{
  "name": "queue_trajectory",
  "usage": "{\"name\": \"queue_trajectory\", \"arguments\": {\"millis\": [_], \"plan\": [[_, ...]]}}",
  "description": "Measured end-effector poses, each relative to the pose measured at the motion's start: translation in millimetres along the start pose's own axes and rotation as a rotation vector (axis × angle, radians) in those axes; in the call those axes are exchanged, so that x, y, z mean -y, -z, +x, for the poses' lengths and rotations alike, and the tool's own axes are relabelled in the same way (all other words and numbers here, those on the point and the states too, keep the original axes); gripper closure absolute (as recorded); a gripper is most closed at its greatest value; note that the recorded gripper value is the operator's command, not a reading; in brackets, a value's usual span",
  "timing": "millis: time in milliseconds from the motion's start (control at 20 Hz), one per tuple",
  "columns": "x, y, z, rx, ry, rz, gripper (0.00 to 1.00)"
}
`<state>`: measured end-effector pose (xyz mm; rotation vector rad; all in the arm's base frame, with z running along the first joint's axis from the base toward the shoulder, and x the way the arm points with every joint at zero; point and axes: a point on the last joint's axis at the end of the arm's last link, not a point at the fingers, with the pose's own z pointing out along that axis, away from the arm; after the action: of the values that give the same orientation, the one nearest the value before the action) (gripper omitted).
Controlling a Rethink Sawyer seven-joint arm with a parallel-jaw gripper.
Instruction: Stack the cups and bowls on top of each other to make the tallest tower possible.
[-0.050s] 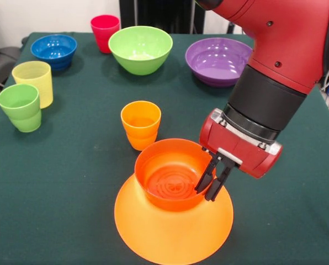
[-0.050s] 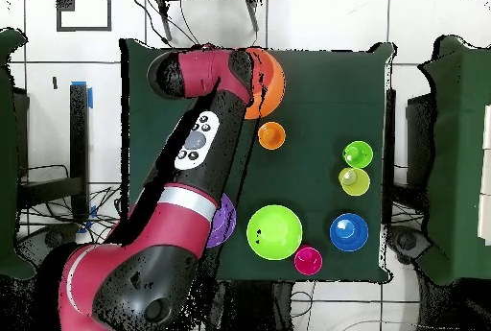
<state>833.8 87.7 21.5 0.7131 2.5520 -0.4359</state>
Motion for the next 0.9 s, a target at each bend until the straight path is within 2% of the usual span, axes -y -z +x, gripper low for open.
{"name": "queue_trajectory", "arguments": {"millis": [550,600,900], "plan": [[0,2,-1.7,0.002,-0.002,-0.001,1.0],[0,4,-3.8,0.004,-0.004,-0.002,0.0],[1,11,-9.9,0.002,-0.01,-0.002,0.0]]}}
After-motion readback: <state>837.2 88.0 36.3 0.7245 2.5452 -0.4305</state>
